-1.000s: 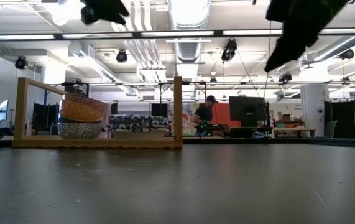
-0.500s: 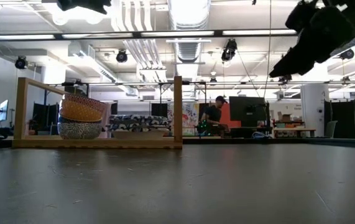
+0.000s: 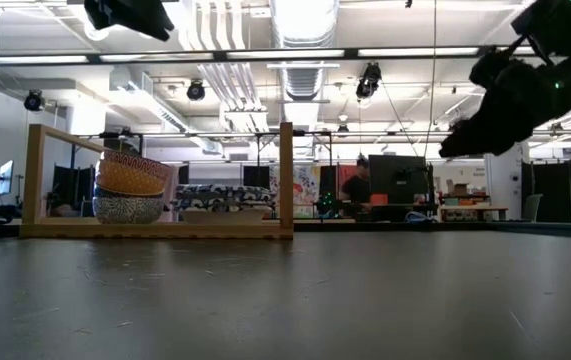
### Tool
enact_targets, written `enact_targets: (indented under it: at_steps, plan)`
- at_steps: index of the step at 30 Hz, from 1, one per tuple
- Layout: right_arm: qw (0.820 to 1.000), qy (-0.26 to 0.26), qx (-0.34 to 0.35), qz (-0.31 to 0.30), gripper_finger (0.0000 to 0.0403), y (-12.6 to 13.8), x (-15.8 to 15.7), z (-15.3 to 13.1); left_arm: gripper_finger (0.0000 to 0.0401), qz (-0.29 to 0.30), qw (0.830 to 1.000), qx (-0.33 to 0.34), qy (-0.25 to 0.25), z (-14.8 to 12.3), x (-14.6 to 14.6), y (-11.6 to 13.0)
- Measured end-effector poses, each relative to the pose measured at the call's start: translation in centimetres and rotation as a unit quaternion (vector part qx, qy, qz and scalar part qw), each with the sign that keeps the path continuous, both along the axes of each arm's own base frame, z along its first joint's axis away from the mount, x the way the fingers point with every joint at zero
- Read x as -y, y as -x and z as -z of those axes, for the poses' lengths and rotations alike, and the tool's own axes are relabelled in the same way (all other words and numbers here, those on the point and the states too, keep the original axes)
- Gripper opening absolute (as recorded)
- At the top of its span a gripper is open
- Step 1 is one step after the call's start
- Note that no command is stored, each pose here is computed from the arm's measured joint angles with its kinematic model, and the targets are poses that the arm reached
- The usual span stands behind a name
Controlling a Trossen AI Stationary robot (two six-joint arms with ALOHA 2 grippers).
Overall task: Place and stack bowls onto a shelf
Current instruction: Return to Home Position
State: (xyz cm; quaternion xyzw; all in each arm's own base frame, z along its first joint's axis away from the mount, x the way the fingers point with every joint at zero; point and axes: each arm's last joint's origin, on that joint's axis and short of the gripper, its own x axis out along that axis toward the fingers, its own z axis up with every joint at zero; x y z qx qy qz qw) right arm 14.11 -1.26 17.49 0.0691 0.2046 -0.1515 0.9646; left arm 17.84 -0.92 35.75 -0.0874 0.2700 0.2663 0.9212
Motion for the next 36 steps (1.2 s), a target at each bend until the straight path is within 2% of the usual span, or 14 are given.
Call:
enact_targets:
  at_steps: [18, 25, 30, 33, 36]
  plan:
    - [0.996, 0.013, 0.005, 0.084, 0.0201, 1.2, 2.4, 2.4, 0.0134, -0.015, 1.0, -0.001, -0.004, -0.1, -0.2, 0.8]
    - [0.992, 0.034, 0.066, 0.104, 0.0201, 1.6, 2.9, 3.5, 0.0134, -0.015, 1.0, 0.0, -0.004, -0.2, -0.2, 0.8]
    - [0.987, 0.061, 0.095, 0.115, 0.0201, 1.6, 3.3, 2.8, 0.0134, -0.015, 1.0, 0.0, -0.004, -0.2, -0.2, 0.9]
    - [0.978, 0.072, 0.119, 0.154, 0.0201, 1.6, 3.6, 2.3, 0.0134, -0.016, 1.0, -0.001, -0.005, -0.2, -0.2, 0.9]
    - [0.96, 0.056, 0.142, 0.233, 0.0201, 1.9, 3.9, 2.1, 0.0134, -0.018, 1.0, -0.002, -0.007, -0.1, -0.2, 0.9]
